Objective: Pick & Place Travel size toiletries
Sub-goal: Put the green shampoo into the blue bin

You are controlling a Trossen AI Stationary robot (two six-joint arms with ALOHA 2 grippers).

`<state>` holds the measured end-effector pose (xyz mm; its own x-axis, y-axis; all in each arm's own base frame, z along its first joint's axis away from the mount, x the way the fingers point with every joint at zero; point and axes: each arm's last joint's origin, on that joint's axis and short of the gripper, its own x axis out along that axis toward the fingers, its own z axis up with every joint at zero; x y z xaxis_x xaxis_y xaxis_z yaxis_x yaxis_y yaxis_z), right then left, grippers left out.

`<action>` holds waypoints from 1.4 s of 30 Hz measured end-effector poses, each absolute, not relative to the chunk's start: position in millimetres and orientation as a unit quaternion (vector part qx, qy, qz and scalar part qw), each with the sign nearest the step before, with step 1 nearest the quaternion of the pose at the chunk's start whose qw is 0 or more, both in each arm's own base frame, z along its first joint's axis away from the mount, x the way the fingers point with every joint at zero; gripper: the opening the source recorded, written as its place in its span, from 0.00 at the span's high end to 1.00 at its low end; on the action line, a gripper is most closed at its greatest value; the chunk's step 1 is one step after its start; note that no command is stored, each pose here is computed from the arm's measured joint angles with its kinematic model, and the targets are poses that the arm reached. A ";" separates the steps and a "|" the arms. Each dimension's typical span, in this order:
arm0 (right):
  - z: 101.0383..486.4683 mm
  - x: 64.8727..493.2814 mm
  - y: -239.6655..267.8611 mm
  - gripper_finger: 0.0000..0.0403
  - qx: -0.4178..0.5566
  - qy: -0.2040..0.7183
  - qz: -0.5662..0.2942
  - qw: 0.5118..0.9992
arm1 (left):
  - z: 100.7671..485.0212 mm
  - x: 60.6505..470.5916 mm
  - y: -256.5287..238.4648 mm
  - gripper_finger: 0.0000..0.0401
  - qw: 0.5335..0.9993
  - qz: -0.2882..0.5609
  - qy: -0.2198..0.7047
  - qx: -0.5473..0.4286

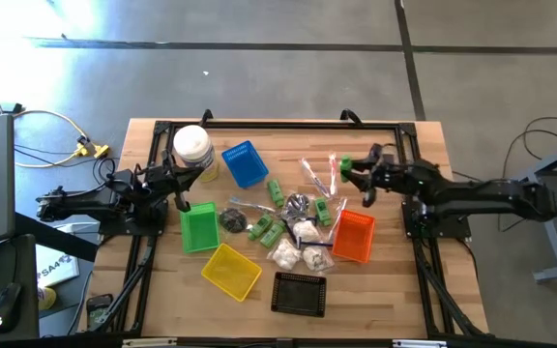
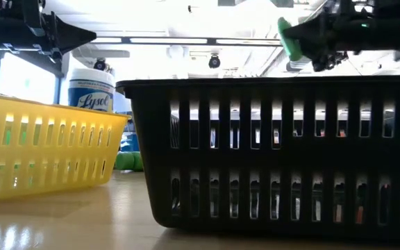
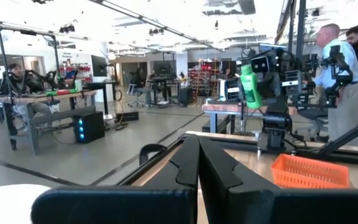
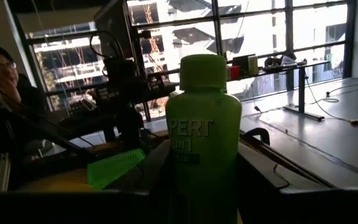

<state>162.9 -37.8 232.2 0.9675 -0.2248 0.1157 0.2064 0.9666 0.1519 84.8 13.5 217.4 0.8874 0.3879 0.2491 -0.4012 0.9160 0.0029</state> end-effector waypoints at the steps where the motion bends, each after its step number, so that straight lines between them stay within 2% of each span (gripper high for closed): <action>1: 235.2 170.3 -39.2 0.68 0.066 -0.057 -0.108 0.990 | 217.4 84.8 13.5 1.00 0.971 0.203 -0.123 0.027; 6: 246.4 211.2 -49.3 0.68 0.053 -0.007 -0.106 0.993 | 217.5 84.7 13.5 1.00 0.971 0.203 -0.123 0.027; 12: 261.5 263.5 -58.7 0.68 0.042 0.012 -0.060 0.997 | 218.0 84.6 13.5 1.00 0.971 0.203 -0.126 0.026; 17: 268.4 308.0 -69.5 0.68 0.042 0.034 -0.064 0.997 | 218.2 84.6 13.5 1.00 0.971 0.203 -0.127 0.026; 24: 267.5 363.8 -87.9 0.68 0.045 0.110 -0.071 0.990 | 218.5 84.7 13.0 1.00 0.972 0.193 -0.130 0.027; 37: 260.1 434.0 -121.9 0.68 0.081 0.251 -0.063 0.963 | 218.6 84.7 12.9 1.00 0.972 0.192 -0.130 0.027; 42: 257.7 454.4 -128.4 0.68 0.073 0.273 -0.069 0.957 | 218.8 84.6 12.9 1.00 0.972 0.192 -0.131 0.027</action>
<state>454.4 -128.4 257.7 0.8413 -0.0923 -0.5326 0.1718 0.9799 0.1015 84.6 12.9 218.8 0.8920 0.3662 0.2651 -0.3804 0.9248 0.0025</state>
